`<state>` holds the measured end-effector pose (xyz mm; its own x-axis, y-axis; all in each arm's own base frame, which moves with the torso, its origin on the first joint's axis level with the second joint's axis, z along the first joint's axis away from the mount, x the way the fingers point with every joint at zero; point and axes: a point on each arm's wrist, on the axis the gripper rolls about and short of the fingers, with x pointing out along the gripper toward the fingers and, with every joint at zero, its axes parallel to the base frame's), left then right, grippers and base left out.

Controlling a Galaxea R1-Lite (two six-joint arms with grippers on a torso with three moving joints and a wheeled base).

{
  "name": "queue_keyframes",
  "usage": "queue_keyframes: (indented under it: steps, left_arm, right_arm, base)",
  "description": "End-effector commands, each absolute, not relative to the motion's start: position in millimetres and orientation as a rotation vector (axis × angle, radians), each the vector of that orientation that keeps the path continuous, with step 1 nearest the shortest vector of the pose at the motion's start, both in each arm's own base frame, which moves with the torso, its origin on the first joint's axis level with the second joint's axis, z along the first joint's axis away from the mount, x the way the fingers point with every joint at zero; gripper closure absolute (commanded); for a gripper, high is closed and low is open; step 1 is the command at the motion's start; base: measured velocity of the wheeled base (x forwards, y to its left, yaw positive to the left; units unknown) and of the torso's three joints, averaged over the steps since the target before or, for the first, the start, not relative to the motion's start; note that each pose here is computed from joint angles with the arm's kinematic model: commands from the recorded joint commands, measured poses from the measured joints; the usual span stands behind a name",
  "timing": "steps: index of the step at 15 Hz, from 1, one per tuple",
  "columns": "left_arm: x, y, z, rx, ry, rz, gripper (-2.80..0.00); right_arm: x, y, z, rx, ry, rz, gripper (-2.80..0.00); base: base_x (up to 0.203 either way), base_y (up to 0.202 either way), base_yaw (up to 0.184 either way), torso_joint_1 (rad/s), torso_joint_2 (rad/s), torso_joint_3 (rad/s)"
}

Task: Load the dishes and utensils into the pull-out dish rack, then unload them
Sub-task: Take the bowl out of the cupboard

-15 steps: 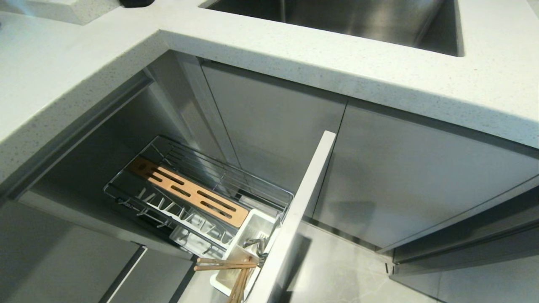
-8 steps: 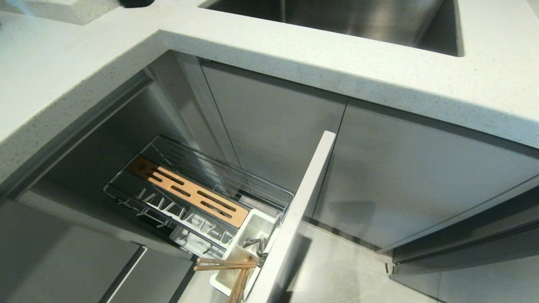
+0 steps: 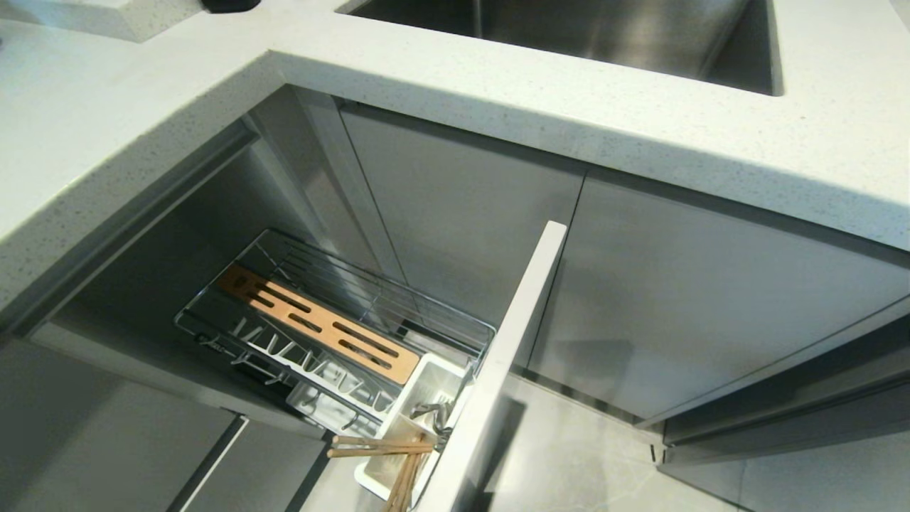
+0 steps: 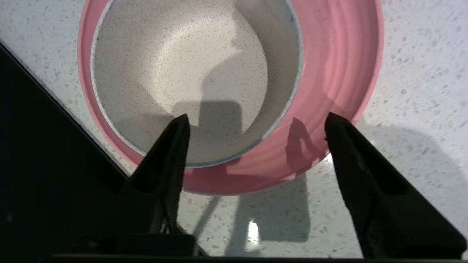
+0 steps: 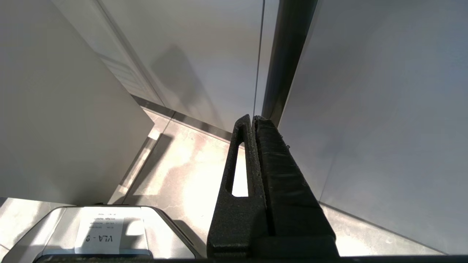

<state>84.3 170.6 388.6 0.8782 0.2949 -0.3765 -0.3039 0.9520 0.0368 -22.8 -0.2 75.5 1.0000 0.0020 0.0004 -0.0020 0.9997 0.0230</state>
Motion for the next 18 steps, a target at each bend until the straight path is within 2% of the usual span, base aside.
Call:
queue_keyframes:
  steps: [1,6,7,12,18]
  left_arm:
    - [81.2,162.7,395.3,-0.059,0.348,0.331,-2.8]
    - [76.5,130.1,434.9,-0.342,0.04,0.361,-2.8]
    - [73.7,119.1,444.1,-0.387,-0.035,0.339,0.0]
    - [56.5,68.7,464.5,-0.536,-0.31,0.165,0.0]
    - [56.6,24.0,464.0,-0.696,-0.377,-0.074,0.0]
  right_arm:
    - [-22.7,-0.2,75.1,0.023,0.001,0.002,0.0]
    - [-22.7,-0.2,75.1,0.023,0.002,0.002,0.0]
    - [-22.7,-0.2,75.1,0.023,0.002,0.002,0.0]
    - [-22.7,-0.2,75.1,0.023,0.002,0.002,0.0]
    - [-22.7,-0.2,75.1,0.023,0.001,0.002,0.0]
  base:
    - [0.0,0.0,0.0,0.0,0.0,0.0]
    - [0.0,0.0,0.0,0.0,0.0,0.0]
    - [0.0,0.0,0.0,0.0,0.0,0.0]
    - [0.0,0.0,0.0,0.0,0.0,0.0]
    - [0.0,0.0,0.0,0.0,0.0,0.0]
